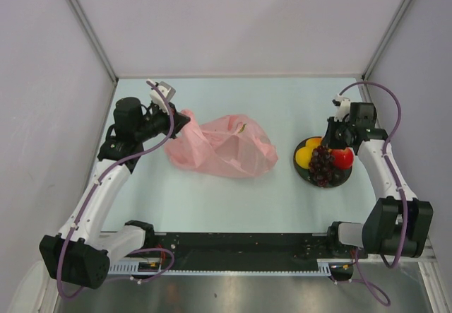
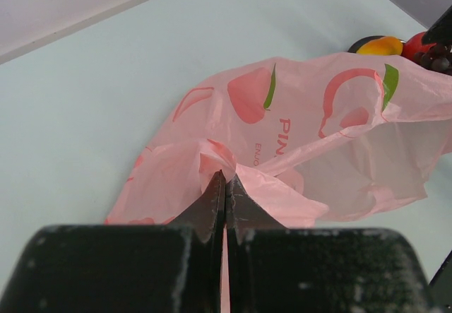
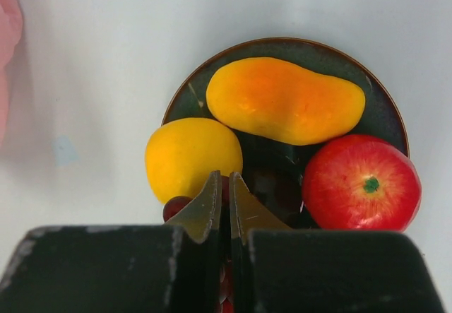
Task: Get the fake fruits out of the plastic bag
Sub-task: Place the fake fruit on the plate.
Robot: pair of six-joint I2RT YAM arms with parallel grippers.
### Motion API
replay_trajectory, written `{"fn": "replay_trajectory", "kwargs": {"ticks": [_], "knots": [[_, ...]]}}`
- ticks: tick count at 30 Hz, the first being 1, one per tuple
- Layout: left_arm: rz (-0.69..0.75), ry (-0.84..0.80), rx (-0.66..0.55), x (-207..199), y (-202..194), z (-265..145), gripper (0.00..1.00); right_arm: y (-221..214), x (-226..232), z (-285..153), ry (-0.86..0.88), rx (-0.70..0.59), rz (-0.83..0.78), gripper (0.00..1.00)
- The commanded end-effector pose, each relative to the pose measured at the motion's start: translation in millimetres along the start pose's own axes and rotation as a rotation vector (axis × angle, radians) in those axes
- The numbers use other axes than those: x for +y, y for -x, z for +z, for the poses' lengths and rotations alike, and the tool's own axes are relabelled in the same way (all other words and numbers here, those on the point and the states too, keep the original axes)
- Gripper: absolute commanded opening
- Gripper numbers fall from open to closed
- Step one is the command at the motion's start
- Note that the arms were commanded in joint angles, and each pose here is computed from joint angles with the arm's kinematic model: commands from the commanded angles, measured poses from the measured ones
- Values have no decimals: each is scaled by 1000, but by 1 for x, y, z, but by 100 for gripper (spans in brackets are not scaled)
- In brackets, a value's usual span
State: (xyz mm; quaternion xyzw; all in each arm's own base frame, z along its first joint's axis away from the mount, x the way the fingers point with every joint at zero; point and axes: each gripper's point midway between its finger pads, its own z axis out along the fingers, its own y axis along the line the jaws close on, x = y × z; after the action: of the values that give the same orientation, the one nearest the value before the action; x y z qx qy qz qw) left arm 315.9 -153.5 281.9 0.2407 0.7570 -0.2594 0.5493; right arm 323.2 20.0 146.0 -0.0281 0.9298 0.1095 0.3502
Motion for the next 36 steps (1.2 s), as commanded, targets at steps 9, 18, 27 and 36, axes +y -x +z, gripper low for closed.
{"fn": "replay_trajectory", "kwargs": {"ticks": [9,18,27,36], "knots": [[-6,-29,-11,-6,-1,2,0,18,-22,12,-45,-45,215,0],[-11,-34,-9,-8,-3,-1,0,13,-35,23,-48,-18,332,0],[-11,-39,-9,-10,-4,-3,0,16,-44,27,-33,-29,372,0],[-16,-47,-4,-11,-5,-2,0,35,-35,3,0,-75,408,0]]}}
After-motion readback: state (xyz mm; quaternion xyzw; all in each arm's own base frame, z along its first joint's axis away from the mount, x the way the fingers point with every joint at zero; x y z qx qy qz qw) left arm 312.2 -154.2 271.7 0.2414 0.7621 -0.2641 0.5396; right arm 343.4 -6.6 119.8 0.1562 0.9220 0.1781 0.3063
